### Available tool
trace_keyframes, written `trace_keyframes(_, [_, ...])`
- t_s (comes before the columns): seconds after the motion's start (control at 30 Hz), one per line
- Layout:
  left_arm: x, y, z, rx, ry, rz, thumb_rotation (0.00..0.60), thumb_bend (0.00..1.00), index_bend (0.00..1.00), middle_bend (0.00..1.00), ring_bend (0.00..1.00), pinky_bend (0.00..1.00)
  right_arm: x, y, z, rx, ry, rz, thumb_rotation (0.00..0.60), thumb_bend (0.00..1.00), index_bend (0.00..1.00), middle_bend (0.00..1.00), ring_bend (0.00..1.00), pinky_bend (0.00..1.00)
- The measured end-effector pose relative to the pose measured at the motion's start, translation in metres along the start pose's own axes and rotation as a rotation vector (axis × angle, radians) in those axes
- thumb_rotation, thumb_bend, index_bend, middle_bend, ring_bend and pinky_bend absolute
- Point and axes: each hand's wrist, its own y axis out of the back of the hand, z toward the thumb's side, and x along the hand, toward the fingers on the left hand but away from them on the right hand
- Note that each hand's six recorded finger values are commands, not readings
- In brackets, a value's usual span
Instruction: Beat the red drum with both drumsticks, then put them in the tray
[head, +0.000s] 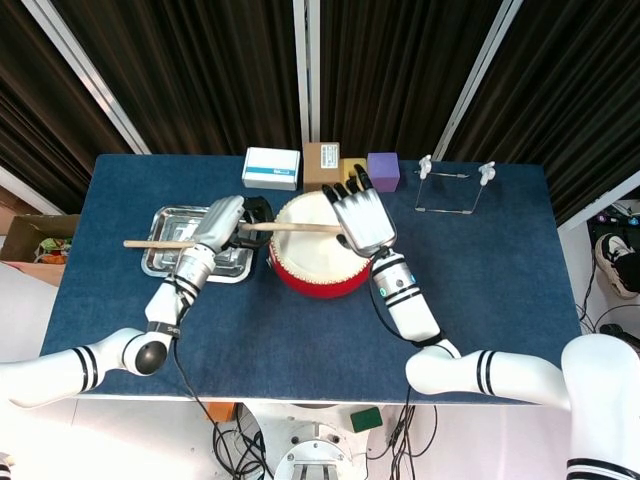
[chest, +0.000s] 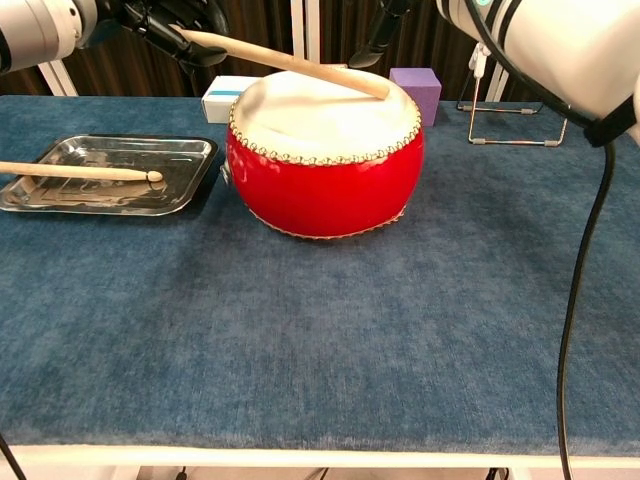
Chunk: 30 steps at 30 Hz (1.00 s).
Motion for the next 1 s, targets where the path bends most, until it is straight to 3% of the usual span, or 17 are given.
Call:
trace_keyframes(0.3, [-0.017,0.013,-0.013,-0.216,-0.010,0.048,0.600,0.46,0.61,0.61,0.46,0.48,0.017,0.022,-0.033,0.015,-0.038,-0.044,0.600,0.00,0.26,0.38,0.29,0.14])
trace_keyframes(0.73, [-0.057,0.055,-0.038,-0.683,-0.058,0.143,0.600,0.47,0.61,0.61,0.46,0.48,0.050,0.046,-0.091,0.015,-0.129,-0.099,0.600,0.00,0.26,0.38,0.29,0.14])
trace_keyframes(0.87, [-0.070,0.078,-0.048,-0.764,-0.076,0.195,0.600,0.47,0.61,0.61,0.46,0.48,0.060,0.048,-0.105,0.013,-0.155,-0.102,0.600,0.00,0.26,0.38,0.29,0.14])
trace_keyframes(1.0, [-0.080,0.098,-0.064,-0.780,-0.066,0.250,0.600,0.47,0.61,0.61,0.46,0.48,0.069,0.049,-0.117,0.027,-0.171,-0.095,0.600,0.00,0.26,0.38,0.29,0.14])
